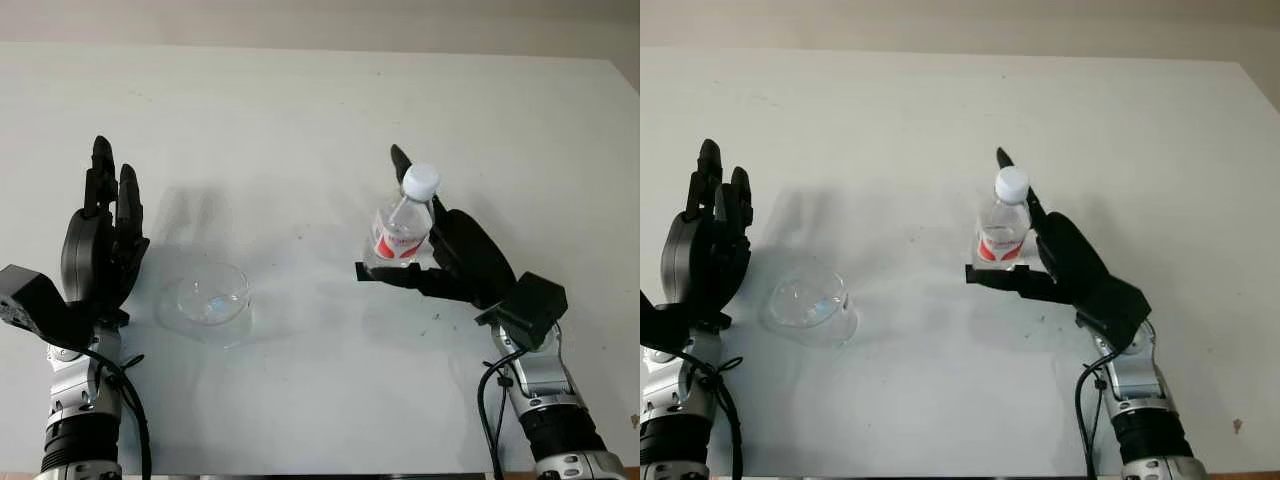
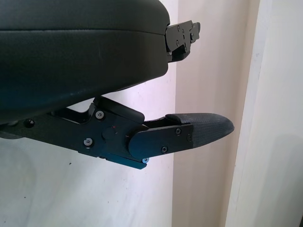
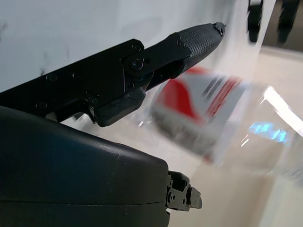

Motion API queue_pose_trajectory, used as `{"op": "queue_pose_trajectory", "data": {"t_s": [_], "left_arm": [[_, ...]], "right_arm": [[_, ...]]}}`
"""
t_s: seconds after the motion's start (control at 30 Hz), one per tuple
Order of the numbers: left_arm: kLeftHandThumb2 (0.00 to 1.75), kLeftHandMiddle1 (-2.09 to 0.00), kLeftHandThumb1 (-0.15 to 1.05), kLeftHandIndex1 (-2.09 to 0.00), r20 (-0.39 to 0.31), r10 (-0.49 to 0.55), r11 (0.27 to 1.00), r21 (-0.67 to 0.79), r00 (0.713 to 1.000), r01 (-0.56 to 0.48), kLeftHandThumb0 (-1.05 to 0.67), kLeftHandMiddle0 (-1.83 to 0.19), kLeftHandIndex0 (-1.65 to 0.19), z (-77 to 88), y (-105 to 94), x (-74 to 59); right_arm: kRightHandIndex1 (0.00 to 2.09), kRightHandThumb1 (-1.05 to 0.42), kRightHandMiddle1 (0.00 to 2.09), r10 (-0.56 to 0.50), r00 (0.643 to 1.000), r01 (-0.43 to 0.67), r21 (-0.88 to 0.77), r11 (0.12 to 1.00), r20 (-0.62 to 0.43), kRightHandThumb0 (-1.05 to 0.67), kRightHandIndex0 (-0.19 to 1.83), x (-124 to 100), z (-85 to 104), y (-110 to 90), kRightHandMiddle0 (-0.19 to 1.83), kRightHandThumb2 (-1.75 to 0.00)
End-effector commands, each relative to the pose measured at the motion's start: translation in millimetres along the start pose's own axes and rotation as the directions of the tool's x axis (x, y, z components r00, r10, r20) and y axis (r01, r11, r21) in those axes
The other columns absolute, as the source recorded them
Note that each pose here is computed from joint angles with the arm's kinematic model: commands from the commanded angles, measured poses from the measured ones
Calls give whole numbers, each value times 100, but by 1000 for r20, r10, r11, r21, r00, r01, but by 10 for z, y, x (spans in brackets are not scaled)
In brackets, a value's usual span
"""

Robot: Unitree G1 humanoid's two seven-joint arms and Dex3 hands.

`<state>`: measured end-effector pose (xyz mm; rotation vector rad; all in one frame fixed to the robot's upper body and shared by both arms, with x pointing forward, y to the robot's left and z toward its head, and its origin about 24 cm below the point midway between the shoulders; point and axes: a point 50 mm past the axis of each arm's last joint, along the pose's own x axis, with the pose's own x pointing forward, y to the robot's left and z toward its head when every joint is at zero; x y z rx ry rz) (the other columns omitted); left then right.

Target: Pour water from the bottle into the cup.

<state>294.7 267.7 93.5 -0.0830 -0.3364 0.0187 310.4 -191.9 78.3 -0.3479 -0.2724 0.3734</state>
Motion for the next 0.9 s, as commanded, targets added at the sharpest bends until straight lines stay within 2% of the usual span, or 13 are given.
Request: {"op": "queue_pose_trajectory", "data": {"t_s": [0.0,0.27,0.87], "left_arm": [[53,-2,105,0,10,1,1000,4,1000,-1,-73,19,19,10,2,2],[53,-1,105,0,14,-4,1000,2,1000,4,-72,19,19,14,7,-12],[51,-3,105,-2,8,7,1000,10,1000,-7,-73,19,19,23,33,-49]], "right_arm": [[0,-95,0,-25,999,26,21,999,-29,-96,-19,5,-49,-29,-19,-6],[0,-96,0,6,999,-5,31,1000,-43,-97,-19,14,-91,-7,-19,-6],[0,-94,0,170,985,-170,-11,985,32,-89,-19,0,88,99,-19,-5]]}}
